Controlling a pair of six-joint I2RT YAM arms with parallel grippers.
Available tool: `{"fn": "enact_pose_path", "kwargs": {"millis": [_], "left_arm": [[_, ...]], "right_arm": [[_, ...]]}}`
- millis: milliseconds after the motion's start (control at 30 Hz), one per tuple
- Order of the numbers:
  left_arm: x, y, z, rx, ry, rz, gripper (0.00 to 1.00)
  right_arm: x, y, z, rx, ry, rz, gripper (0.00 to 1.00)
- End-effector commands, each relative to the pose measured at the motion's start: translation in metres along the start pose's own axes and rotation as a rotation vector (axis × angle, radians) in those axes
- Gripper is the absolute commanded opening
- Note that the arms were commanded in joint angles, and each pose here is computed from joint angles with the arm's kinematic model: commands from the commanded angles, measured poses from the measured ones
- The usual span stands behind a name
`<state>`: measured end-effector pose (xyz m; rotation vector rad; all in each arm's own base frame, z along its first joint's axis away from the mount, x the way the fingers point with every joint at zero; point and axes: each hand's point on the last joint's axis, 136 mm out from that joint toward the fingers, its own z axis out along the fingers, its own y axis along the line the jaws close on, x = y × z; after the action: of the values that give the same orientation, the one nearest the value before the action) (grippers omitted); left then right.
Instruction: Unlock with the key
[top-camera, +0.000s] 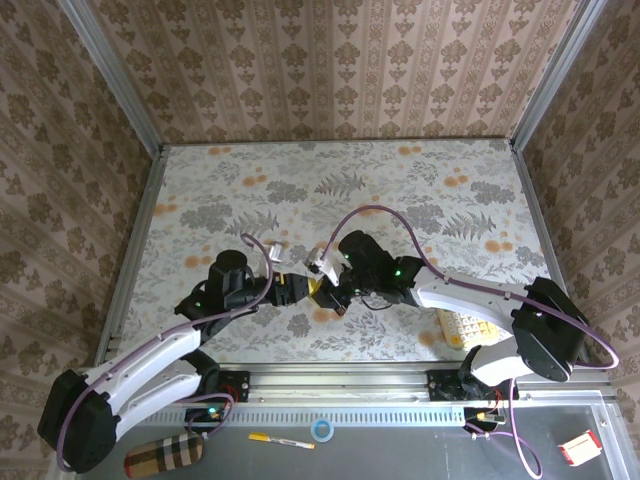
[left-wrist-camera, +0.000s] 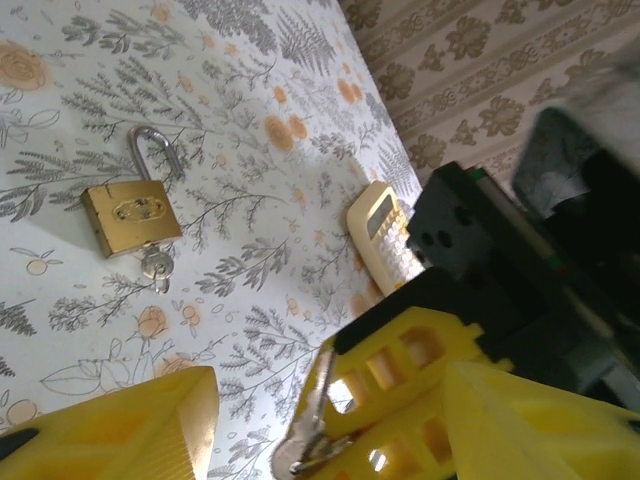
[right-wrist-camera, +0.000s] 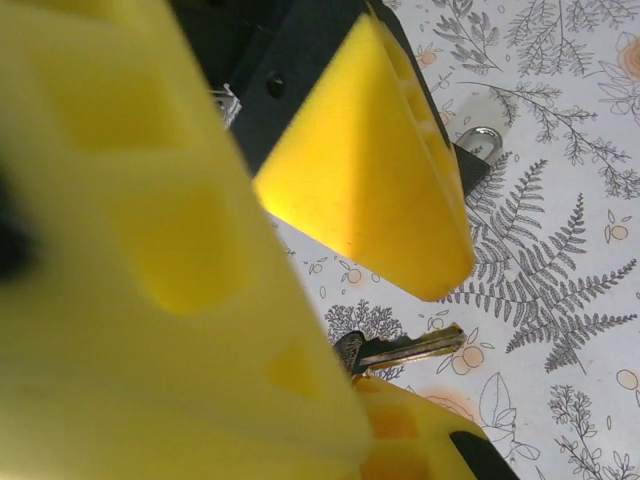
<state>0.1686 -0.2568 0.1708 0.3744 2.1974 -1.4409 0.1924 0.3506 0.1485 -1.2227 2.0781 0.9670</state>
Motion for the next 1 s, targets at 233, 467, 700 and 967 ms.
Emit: {"fn": "enact_pose_path", "kwargs": {"millis": [233, 467, 700, 967], "left_arm": [[-0.003, -0.001, 0.006, -0.009, 0.021, 0.057, 0.43], [-0.004, 0.001, 0.009, -0.016, 0.035, 0.068, 0.27], [-0.008, -0.002, 0.009, -0.015, 0.032, 0.082, 0.0], [-0.021, -0.008, -0.004, -0.036, -0.055, 0.092, 0.0]], "right_arm": [[-0.012, 0.013, -0.006, -0.058, -0.016, -0.021, 0.0], [-0.009, 0.018, -0.003, -0.086, 0.001, -0.022, 0.0], [-0.004, 0.02, -0.002, -0.109, 0.015, -0.017, 0.0], [-0.03, 0.005, -0.018, -0.095, -0.14, 0.092, 0.28]]}}
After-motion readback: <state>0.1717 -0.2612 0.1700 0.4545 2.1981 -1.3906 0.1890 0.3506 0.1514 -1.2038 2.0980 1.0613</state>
